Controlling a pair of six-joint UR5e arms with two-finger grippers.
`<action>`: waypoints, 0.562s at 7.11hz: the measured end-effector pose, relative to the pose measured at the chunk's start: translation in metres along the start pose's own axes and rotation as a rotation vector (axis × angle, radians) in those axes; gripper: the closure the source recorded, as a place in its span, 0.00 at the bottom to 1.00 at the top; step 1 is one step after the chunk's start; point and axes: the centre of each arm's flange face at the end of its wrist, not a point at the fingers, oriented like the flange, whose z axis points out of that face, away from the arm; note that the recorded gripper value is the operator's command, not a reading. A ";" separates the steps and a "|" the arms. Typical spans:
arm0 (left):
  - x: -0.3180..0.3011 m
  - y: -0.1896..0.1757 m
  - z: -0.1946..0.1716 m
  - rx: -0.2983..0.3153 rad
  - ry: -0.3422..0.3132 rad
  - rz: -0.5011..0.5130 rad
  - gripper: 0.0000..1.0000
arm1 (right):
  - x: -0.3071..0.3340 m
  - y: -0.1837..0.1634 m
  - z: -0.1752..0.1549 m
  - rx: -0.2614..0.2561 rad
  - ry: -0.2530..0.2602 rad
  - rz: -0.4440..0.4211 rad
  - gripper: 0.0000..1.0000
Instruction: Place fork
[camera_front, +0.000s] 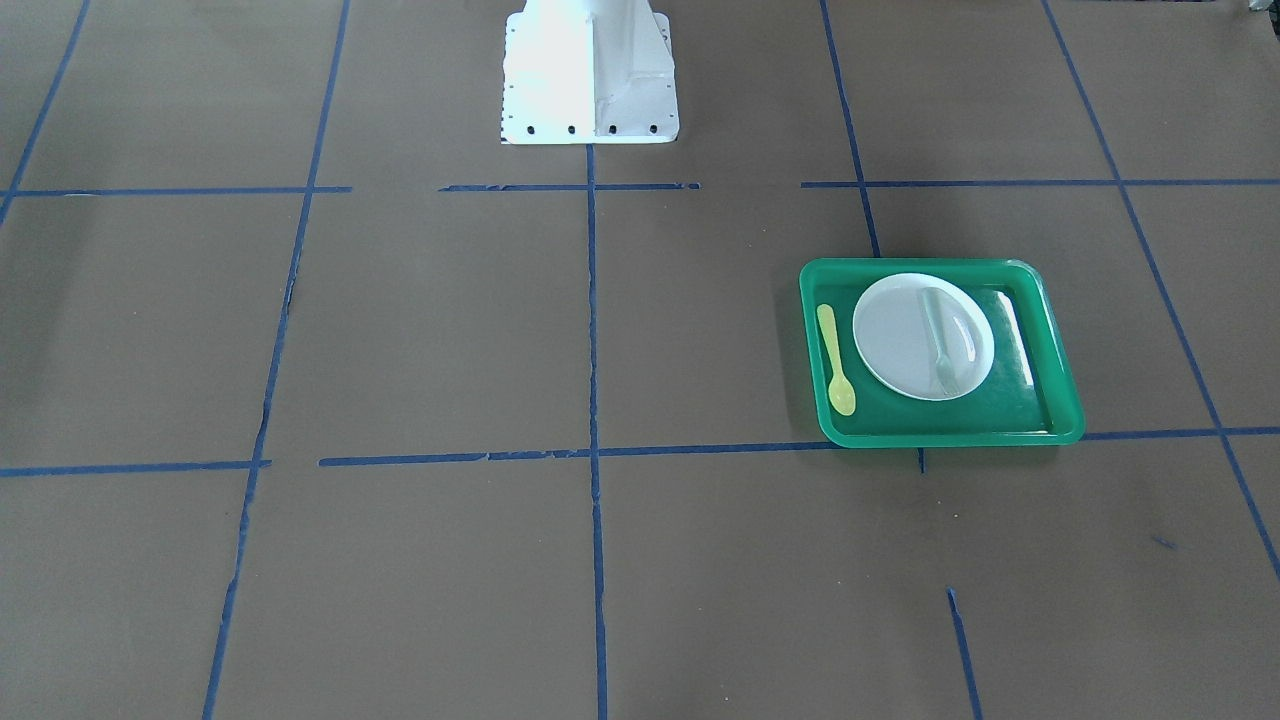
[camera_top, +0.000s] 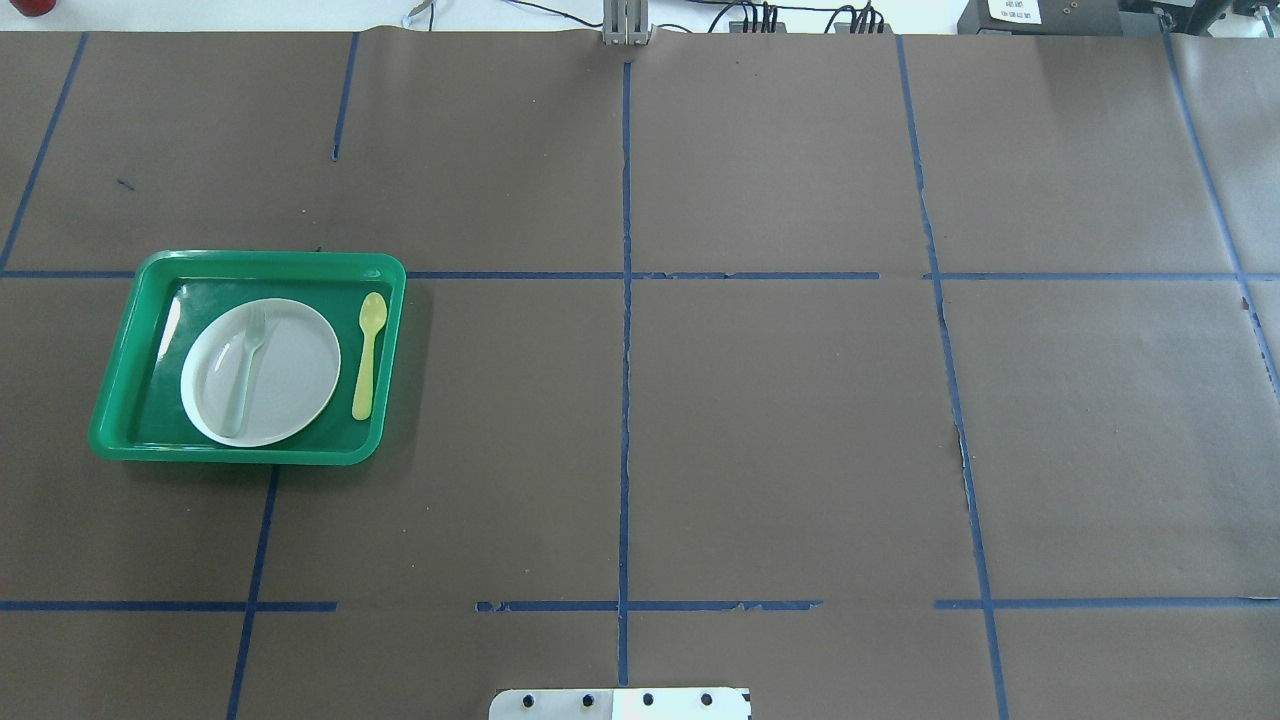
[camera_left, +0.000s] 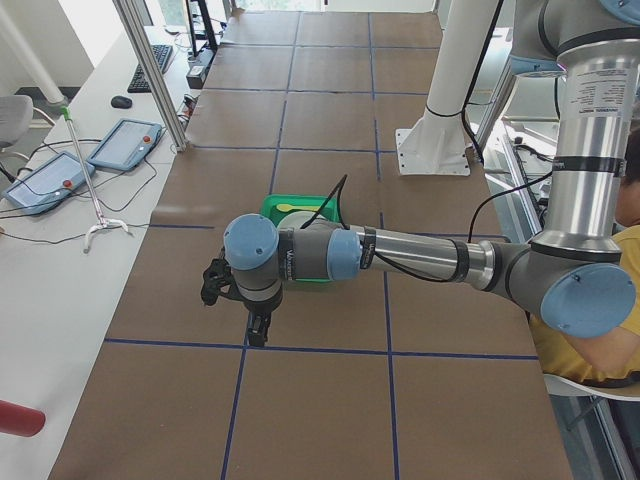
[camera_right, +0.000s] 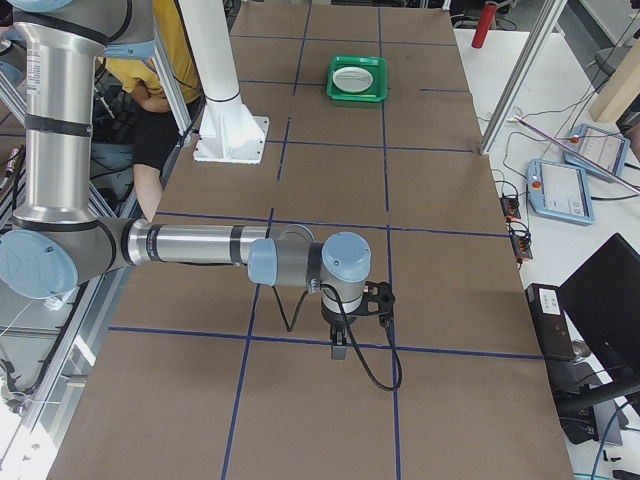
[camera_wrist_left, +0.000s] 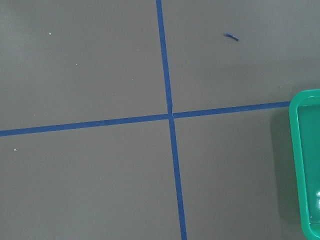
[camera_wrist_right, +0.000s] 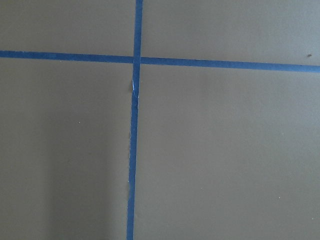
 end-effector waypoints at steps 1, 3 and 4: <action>0.001 0.000 -0.001 0.003 0.000 0.005 0.00 | 0.000 0.000 0.000 0.000 0.000 0.000 0.00; 0.002 -0.001 -0.002 0.000 0.002 0.010 0.00 | 0.000 0.000 0.000 0.000 -0.001 0.001 0.00; 0.000 0.001 0.001 -0.006 0.001 0.002 0.00 | 0.000 0.000 0.000 0.000 -0.001 0.001 0.00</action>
